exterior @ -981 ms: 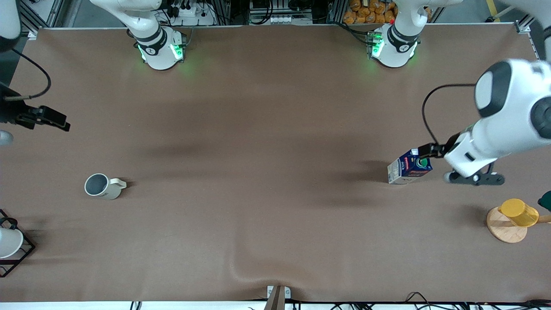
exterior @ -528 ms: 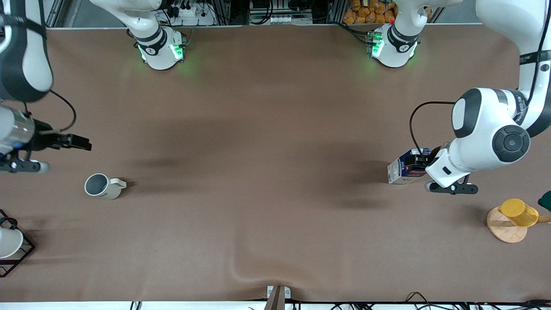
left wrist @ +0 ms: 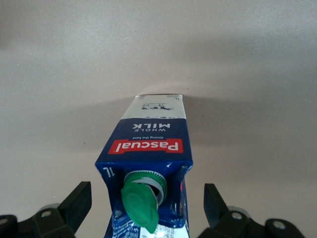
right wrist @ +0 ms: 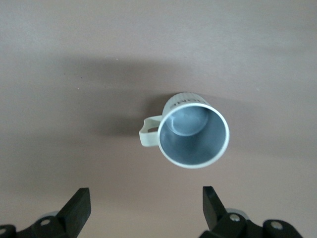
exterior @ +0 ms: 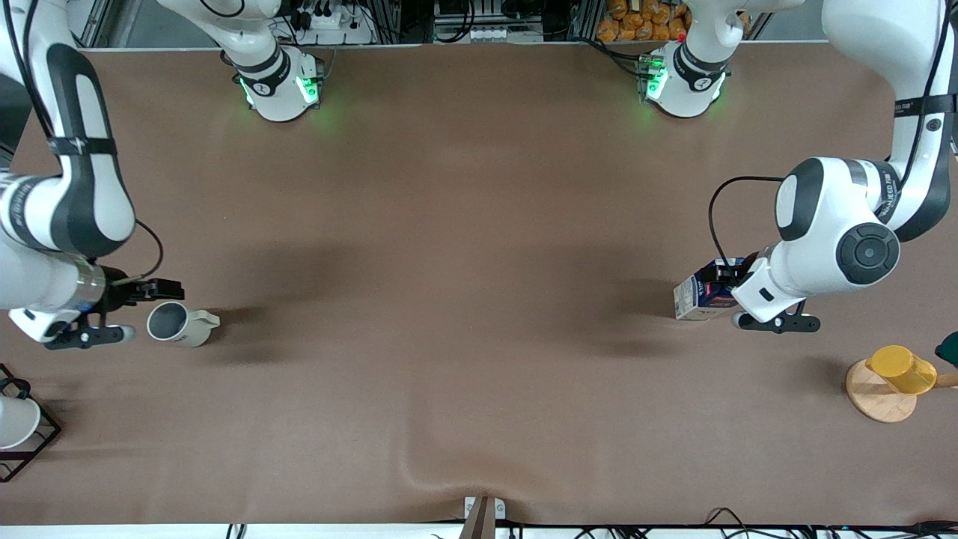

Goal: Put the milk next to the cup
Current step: 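Grasp the white mug with the right gripper while the left gripper grasps the carton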

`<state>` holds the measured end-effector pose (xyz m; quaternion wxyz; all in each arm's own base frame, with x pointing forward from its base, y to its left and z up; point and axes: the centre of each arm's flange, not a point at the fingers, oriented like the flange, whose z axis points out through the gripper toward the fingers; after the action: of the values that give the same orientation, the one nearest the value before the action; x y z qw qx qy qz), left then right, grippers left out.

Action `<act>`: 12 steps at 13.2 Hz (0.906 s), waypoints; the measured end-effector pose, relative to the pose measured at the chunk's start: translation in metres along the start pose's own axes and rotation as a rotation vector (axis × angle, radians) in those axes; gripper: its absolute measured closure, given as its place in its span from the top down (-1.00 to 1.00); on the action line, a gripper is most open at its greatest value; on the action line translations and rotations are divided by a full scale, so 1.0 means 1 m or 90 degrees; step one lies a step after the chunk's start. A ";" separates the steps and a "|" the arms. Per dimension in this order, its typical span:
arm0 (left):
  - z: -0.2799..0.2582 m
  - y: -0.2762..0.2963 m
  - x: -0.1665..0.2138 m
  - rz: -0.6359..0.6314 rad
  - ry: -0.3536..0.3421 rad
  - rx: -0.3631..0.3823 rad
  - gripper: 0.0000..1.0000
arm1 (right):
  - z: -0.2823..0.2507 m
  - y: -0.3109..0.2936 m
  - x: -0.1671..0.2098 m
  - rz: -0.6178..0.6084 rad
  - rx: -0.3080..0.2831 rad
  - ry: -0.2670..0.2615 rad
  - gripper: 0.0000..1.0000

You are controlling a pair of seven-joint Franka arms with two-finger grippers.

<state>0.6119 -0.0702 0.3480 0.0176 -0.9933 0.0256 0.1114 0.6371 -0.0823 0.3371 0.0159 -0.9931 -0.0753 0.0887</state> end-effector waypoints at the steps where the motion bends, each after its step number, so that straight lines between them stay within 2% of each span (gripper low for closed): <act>1: 0.001 0.000 0.000 0.000 -0.002 0.000 1.00 | 0.013 0.001 0.006 -0.029 -0.001 0.005 1.00; 4: 0.005 0.000 -0.002 -0.001 -0.007 0.001 1.00 | 0.044 0.003 0.011 -0.093 -0.008 0.023 1.00; 7: 0.006 0.000 -0.002 -0.003 -0.007 0.001 0.96 | 0.070 0.000 0.003 -0.130 -0.004 0.010 1.00; 8: 0.006 0.000 -0.002 -0.004 -0.007 0.001 0.88 | 0.076 0.000 0.000 -0.146 -0.001 0.004 1.00; 10: 0.006 0.000 -0.001 -0.006 -0.006 0.001 0.53 | 0.086 0.002 -0.002 -0.176 0.002 -0.005 1.00; 11: 0.006 0.000 -0.001 -0.012 -0.006 0.001 0.52 | 0.091 0.002 -0.002 -0.198 0.004 -0.007 1.00; 12: 0.005 0.000 -0.001 -0.015 -0.005 0.001 0.31 | 0.098 0.002 -0.001 -0.220 0.006 -0.011 1.00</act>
<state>0.6093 -0.0698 0.3429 0.0195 -0.9930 0.0138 0.1154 0.6191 -0.0828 0.2402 0.0348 -0.9644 -0.2449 0.0936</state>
